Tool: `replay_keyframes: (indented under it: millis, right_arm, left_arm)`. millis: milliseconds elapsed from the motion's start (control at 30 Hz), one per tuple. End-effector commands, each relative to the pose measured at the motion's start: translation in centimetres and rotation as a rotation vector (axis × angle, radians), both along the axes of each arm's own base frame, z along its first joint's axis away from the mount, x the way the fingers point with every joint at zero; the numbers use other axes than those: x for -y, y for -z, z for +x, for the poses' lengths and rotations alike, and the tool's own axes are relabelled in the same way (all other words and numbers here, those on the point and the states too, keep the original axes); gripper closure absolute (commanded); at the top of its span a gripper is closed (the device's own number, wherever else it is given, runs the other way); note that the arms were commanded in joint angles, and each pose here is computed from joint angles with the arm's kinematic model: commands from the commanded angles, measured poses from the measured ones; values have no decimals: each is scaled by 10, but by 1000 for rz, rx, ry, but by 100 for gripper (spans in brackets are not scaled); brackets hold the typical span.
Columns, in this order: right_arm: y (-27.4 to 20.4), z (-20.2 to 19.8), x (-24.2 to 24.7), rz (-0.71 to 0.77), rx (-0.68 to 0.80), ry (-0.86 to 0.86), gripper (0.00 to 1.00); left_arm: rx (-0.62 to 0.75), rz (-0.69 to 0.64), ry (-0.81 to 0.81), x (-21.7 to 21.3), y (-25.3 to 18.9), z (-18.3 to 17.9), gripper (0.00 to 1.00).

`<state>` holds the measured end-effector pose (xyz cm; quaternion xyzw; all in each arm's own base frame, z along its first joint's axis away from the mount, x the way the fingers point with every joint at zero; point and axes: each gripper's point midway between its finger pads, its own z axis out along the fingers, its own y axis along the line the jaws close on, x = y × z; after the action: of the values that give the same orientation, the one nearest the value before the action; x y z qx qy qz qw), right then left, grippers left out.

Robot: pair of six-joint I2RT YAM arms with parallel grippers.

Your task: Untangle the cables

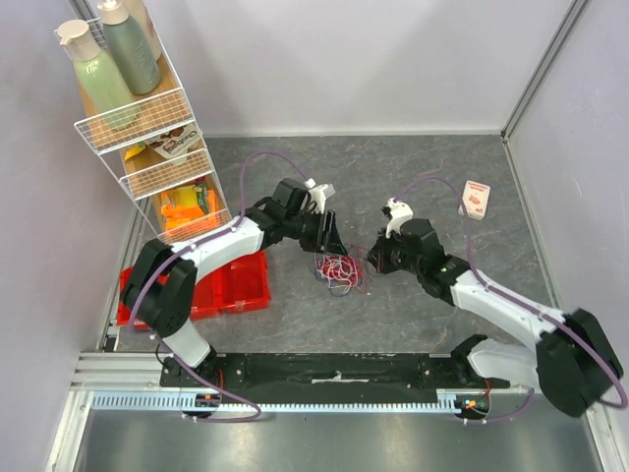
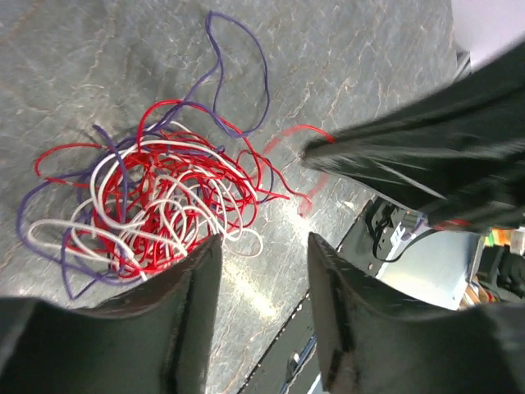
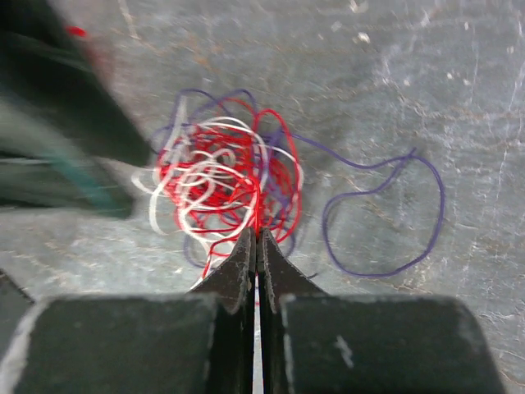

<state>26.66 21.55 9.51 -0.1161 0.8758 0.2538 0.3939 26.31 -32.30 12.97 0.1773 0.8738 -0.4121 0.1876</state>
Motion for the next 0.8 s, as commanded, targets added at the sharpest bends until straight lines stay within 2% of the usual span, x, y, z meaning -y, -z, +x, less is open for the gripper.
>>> replay_keyframes:
  millis: [0, 133, 300, 567, 667, 767]
  right_arm:
    - [-79, -13, -15, 192, 140, -82, 100]
    - [-144, -34, -24, 363, 224, -150, 100]
    - [-244, -40, -11, 390, 400, -146, 100]
    - [-416, -52, 18, 457, 721, -92, 100]
    - [-445, -58, 23, 464, 780, -94, 100]
    - [-442, -53, 36, 423, 777, -26, 100]
  left_arm:
    - [-77, -64, 40, 20, 21, -1, 53]
    - [-122, -12, 17, 22, 53, 4, 55]
    - [-163, 86, 2, 17, 84, -3, 54]
    - [-103, 185, -40, 4, 95, 9, 54]
    - [-50, 172, -31, 4, 78, 13, 53]
    - [56, 152, -42, 0, 51, 20, 51]
